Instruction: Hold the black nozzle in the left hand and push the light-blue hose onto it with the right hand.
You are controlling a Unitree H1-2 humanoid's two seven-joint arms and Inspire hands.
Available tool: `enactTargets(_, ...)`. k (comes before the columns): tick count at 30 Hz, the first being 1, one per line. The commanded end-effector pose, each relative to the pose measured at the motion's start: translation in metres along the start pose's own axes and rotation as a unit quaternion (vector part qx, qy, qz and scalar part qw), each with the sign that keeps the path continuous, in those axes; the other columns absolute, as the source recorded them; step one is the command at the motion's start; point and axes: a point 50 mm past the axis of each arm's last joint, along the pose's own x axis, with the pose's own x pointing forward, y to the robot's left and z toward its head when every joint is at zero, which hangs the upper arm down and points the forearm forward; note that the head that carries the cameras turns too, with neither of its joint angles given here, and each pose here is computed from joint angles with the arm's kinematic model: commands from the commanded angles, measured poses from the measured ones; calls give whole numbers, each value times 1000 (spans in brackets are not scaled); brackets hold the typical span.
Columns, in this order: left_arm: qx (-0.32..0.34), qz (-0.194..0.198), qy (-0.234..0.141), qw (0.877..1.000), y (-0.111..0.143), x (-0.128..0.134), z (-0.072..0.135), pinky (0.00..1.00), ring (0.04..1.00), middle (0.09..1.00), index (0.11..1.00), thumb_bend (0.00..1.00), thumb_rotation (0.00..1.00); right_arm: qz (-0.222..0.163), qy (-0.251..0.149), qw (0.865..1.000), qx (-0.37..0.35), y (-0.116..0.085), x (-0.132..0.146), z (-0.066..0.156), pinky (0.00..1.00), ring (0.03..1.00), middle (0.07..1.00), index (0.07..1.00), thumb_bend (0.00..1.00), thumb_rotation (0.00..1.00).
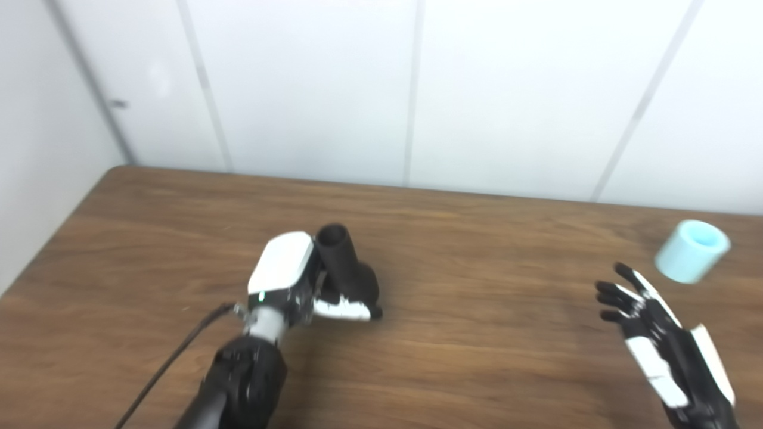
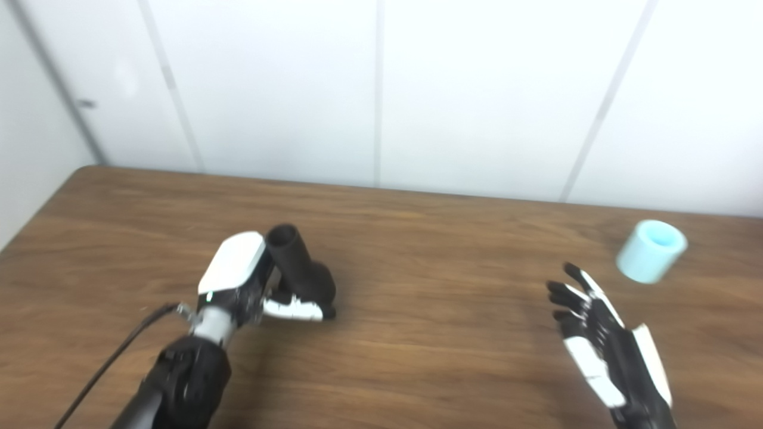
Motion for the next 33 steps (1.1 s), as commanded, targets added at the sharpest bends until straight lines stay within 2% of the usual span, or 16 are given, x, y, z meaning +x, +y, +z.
enactTargets(1,13,28,-38,999,11,-4,16,598,597,496,481,525,0,-6,-37,998,-51,-12,8,15,697,770,797,884,422,792)
enactTargets(5,5,12,-66,998,-4,-20,40,584,587,477,488,526,0,4,-44,994,-104,-22,10,24,756,779,797,872,465,800)
enactTargets(11,20,-13,-105,994,-22,-37,63,618,590,467,494,526,0,6,-49,993,-110,-22,7,30,718,773,809,873,495,808)
enactTargets(15,38,-26,-126,991,-34,-43,74,650,592,463,495,526,0,9,-52,993,-107,-22,4,30,746,787,819,880,510,819)
enactTargets(21,64,-38,-143,987,-45,-48,79,667,592,465,496,525,0,0,-60,993,-106,-22,7,35,707,774,816,878,511,799)
enactTargets(25,79,-46,-153,984,-55,-49,79,659,577,461,497,525,0,-5,-66,992,-110,-21,9,45,693,777,808,875,533,836)
enactTargets(27,91,-49,-158,982,-59,-50,79,692,580,464,496,525,0,-7,-64,992,-109,-21,10,51,693,773,807,876,530,843)
enactTargets(33,130,-44,-176,975,-71,-51,76,713,568,448,502,525,0,-17,-65,992,-107,-23,14,69,690,790,810,873,531,836)
